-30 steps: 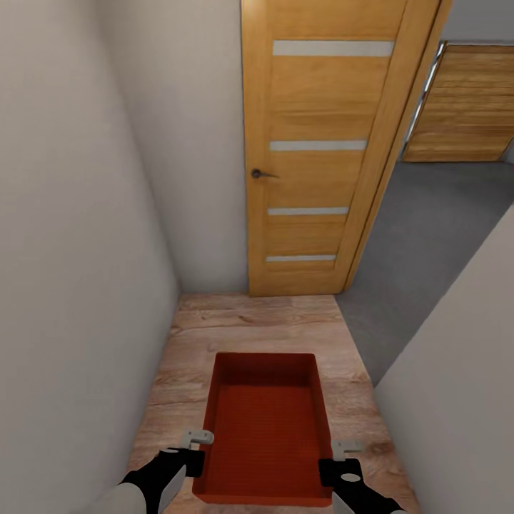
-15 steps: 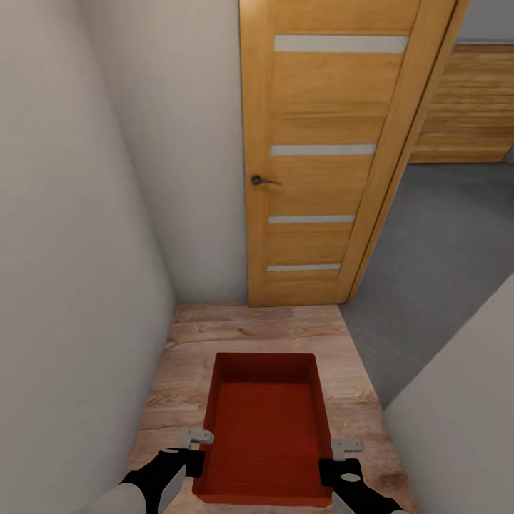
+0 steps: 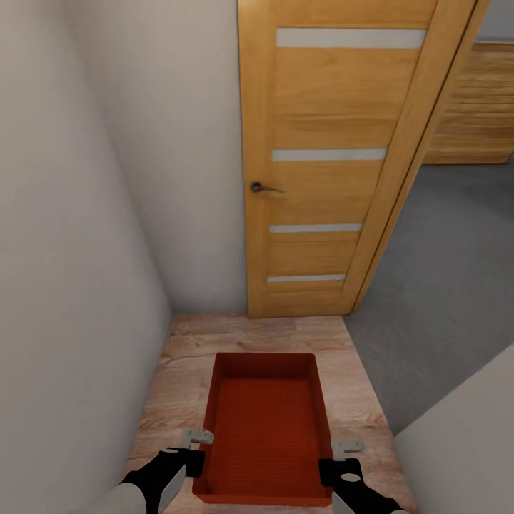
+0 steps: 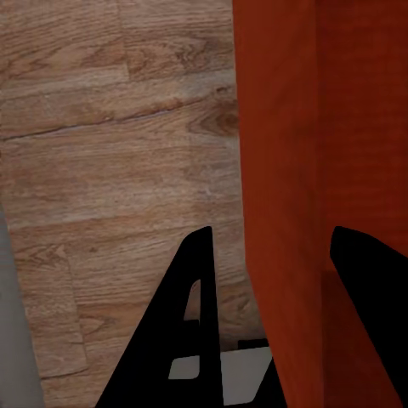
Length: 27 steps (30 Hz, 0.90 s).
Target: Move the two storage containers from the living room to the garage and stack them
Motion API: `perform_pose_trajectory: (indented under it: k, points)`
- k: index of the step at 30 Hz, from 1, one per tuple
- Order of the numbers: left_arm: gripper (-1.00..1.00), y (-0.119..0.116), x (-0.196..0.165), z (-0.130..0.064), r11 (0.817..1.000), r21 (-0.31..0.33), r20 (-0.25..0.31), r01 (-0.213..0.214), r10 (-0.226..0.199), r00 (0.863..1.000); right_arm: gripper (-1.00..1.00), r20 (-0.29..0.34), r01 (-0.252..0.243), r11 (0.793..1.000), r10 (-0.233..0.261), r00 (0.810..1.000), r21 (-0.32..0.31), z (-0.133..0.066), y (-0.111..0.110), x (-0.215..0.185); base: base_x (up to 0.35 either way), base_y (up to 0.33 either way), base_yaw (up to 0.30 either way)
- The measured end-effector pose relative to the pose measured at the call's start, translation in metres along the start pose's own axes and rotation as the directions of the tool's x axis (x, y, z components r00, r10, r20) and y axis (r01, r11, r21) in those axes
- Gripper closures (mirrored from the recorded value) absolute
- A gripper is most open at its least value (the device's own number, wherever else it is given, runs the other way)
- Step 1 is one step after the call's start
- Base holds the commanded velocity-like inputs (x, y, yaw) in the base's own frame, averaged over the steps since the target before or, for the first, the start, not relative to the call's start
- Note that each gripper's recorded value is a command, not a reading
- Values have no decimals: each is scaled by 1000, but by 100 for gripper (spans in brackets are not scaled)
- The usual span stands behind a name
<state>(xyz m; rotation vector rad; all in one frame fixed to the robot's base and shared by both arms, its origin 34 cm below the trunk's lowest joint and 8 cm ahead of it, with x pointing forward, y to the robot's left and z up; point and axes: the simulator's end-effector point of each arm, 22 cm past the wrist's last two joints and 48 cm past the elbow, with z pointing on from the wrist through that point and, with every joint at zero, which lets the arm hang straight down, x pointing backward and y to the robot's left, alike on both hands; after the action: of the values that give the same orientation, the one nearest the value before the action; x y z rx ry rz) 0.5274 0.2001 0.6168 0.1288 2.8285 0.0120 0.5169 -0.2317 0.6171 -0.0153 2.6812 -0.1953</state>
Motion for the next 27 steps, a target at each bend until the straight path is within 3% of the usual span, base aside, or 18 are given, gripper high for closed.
perform_pose_trajectory:
  k: [27]
  points:
    - [100, 0, 0, 0, 1000, 0, 0, 0, 0, 1000, 100, 1, 0, 1000, 0, 1000, 0, 0, 0, 0, 324, 0, 0]
